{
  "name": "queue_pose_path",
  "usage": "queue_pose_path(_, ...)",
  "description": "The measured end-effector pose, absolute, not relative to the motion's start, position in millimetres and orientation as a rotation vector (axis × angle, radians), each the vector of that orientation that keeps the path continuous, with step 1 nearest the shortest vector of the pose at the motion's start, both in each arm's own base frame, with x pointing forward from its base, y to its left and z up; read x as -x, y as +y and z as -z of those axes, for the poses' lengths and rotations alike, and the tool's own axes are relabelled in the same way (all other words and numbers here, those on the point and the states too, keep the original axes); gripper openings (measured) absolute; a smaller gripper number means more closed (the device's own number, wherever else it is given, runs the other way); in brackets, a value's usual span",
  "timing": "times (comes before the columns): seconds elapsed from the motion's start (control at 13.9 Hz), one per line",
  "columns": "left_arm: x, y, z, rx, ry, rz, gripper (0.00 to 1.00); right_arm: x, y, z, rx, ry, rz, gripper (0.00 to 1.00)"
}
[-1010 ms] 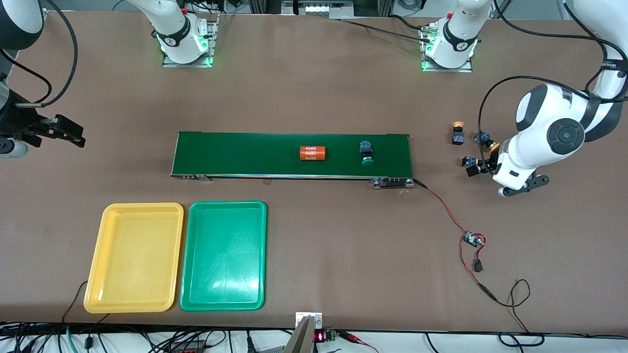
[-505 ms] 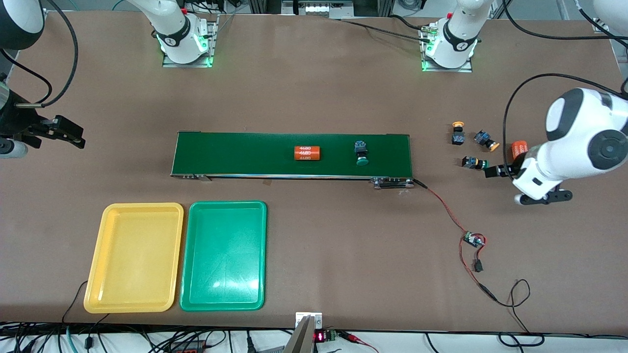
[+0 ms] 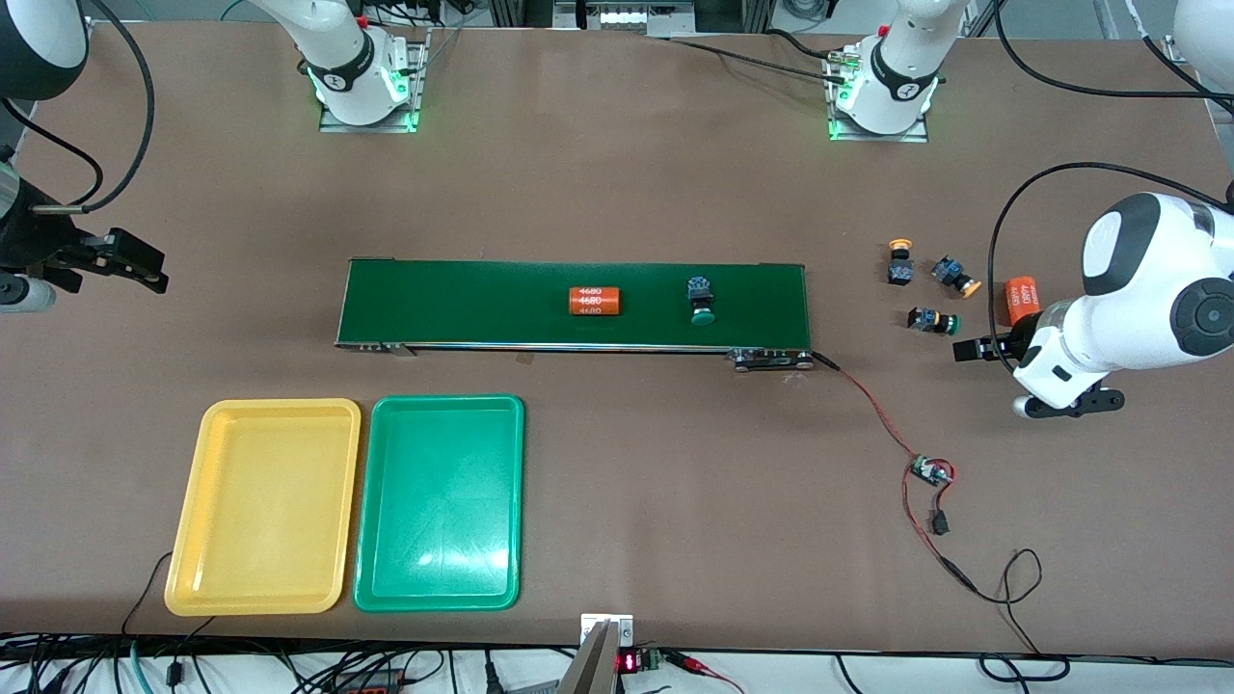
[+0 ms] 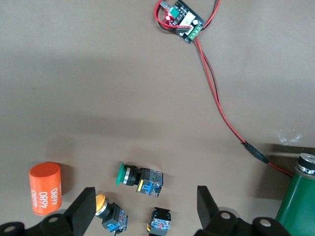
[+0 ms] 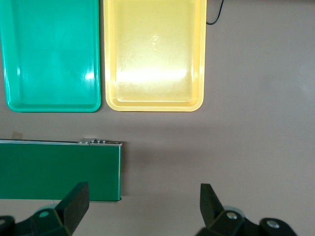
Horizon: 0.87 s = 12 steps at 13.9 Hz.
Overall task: Sort buttons by color to trays
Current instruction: 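Return the left gripper to the remaining buttons, then grasp a second green-capped button with the left gripper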
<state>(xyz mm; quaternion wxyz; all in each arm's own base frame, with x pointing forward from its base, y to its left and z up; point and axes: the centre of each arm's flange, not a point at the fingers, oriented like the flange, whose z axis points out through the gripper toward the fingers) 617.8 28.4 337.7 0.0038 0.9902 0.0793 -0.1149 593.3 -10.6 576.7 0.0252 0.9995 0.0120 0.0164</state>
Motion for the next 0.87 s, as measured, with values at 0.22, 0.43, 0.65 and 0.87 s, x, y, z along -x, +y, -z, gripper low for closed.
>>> queue_pose_path(0.22, -615.0, 27.1, -332.4, -3.089, 0.519, 0.388, 0.99, -593.5, -10.6, -576.6, -3.09, 0.037, -0.052, 1.0)
queue_pose_path(0.43, -606.3, 11.2, -316.8, -3.049, 0.848, 0.398, 0.99, -593.7, -10.6, -576.2, -3.09, 0.037, -0.051, 1.0)
queue_pose_path(0.65, -589.4, -9.5, -287.5, -3.045, 0.965, 0.229, 0.99, -593.8, -10.6, -576.2, -3.09, 0.037, -0.051, 1.0)
queue_pose_path(0.87, -558.6, 3.9, -252.9, -3.016, 1.051, 0.053, 0.99, -593.8, -10.6, -576.1, -3.09, 0.037, -0.051, 1.0)
